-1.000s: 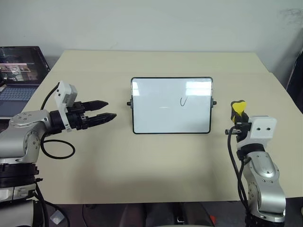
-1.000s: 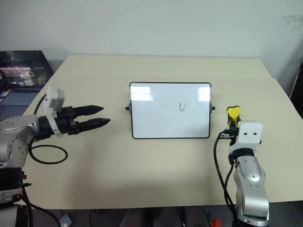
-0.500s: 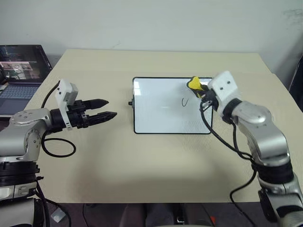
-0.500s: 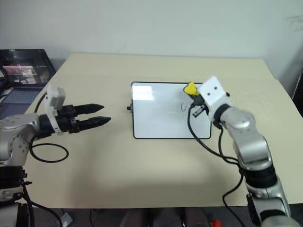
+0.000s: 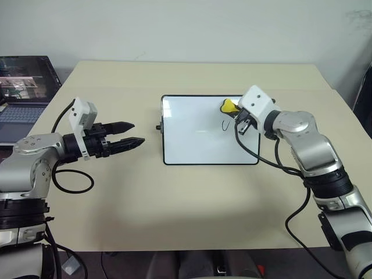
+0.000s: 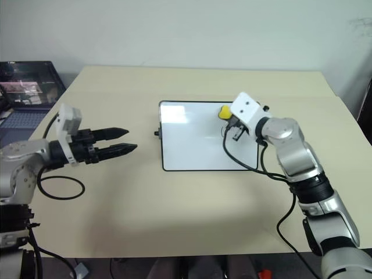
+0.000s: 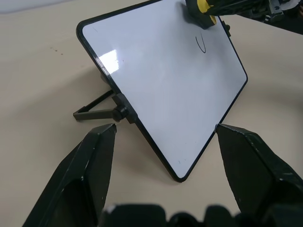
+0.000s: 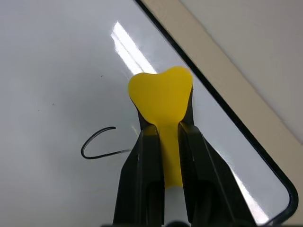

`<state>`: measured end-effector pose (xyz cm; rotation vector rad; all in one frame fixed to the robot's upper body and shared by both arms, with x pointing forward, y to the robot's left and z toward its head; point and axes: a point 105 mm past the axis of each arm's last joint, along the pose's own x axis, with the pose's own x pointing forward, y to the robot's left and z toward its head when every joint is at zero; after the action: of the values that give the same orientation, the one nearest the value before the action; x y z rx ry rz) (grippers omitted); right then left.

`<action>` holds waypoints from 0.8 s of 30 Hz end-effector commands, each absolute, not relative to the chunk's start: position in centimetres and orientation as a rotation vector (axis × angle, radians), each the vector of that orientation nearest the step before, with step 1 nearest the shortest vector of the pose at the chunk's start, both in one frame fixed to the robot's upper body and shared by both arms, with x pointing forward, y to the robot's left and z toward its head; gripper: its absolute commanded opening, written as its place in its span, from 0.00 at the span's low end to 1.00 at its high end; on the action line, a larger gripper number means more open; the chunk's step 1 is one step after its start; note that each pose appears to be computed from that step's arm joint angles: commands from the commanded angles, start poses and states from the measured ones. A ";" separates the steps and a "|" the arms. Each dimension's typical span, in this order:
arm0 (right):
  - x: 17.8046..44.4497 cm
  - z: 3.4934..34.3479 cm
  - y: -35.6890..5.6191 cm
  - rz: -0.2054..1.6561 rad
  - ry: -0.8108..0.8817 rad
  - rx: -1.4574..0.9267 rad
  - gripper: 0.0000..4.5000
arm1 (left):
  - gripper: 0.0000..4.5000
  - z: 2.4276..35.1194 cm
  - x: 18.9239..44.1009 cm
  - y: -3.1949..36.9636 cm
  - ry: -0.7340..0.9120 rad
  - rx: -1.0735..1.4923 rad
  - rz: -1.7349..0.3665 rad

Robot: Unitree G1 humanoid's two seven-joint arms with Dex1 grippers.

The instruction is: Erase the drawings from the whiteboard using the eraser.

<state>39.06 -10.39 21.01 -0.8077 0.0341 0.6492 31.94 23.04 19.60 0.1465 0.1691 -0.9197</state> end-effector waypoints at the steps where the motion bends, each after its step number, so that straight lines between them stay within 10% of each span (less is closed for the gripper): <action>1: 39.3 20.4 -9.8 0.679 0.042 -0.882 0.03 | 0.81 21.1 31.5 23.1 0.119 0.180 -0.915; 16: 35.3 11.9 -6.4 0.939 0.210 -0.889 0.02 | 0.81 21.0 31.2 23.0 0.123 0.175 -0.915; 24: 36.3 12.9 -7.2 0.879 0.191 -0.925 0.01 | 0.81 21.0 31.6 22.9 0.121 0.174 -0.914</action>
<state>35.08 -5.56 12.75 -0.8905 0.1591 0.9590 31.49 22.86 19.33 0.1465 0.1767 -0.9199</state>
